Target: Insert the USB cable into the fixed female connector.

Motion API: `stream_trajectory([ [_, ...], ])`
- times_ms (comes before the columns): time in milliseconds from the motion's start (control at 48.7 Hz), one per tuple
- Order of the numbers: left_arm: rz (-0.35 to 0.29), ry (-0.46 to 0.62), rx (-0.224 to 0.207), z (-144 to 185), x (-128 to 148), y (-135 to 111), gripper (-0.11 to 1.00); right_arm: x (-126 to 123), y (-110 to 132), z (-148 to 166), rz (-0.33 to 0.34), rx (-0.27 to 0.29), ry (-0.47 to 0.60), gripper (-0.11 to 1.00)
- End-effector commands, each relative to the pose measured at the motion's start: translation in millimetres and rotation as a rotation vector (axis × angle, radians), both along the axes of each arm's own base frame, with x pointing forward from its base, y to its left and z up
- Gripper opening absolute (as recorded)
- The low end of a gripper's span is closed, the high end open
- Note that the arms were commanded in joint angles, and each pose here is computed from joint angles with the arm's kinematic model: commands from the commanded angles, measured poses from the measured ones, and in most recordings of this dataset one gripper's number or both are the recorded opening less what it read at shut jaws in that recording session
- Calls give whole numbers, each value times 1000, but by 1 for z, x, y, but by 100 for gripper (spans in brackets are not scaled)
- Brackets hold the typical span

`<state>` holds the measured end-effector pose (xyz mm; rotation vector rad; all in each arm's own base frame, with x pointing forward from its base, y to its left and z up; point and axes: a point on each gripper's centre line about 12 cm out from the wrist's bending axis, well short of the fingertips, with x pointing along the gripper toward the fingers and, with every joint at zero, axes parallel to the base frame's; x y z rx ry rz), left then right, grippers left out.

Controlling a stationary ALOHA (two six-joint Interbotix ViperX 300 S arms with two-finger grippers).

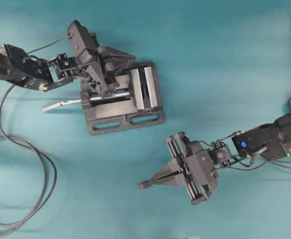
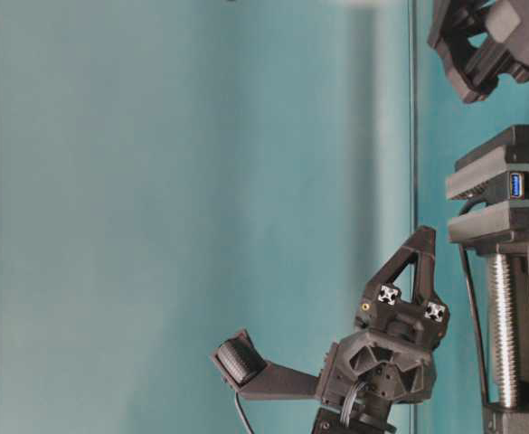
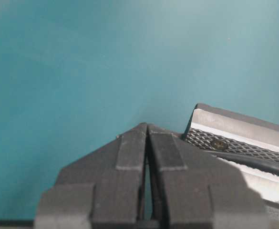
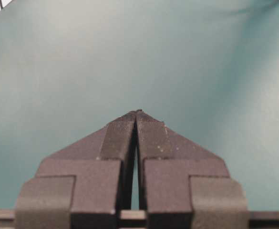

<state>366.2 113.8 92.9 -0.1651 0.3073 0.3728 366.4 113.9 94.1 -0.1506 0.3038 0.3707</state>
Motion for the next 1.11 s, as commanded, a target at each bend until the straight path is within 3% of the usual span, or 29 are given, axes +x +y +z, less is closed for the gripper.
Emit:
stream_trajectory([
  [0,-43,-39,45,19,7,-4,1,6,3,9,2,11,-28,-1],
  [82,-47,-33,43,23,4,-6,7,8,3,10,-2,22,-31,0],
  [205,-48,-34,32,31,-4,-9,1,10,4,12,-19,72,-16,-1],
  [369,-84,-7,16,44,-13,-25,6,12,4,8,-49,125,57,-1],
  [451,-119,22,2,58,-17,-38,17,12,4,6,-54,126,80,-1],
  [677,-197,186,-86,81,-37,-70,81,16,4,9,-58,124,75,-1],
  [759,-205,202,-125,90,-41,-78,96,18,5,10,-57,124,75,-1],
  [882,-206,168,-166,101,-51,-86,99,18,5,9,-59,119,85,-1],
  [1087,-242,120,-162,99,-68,-100,99,21,3,8,-68,107,109,2],
])
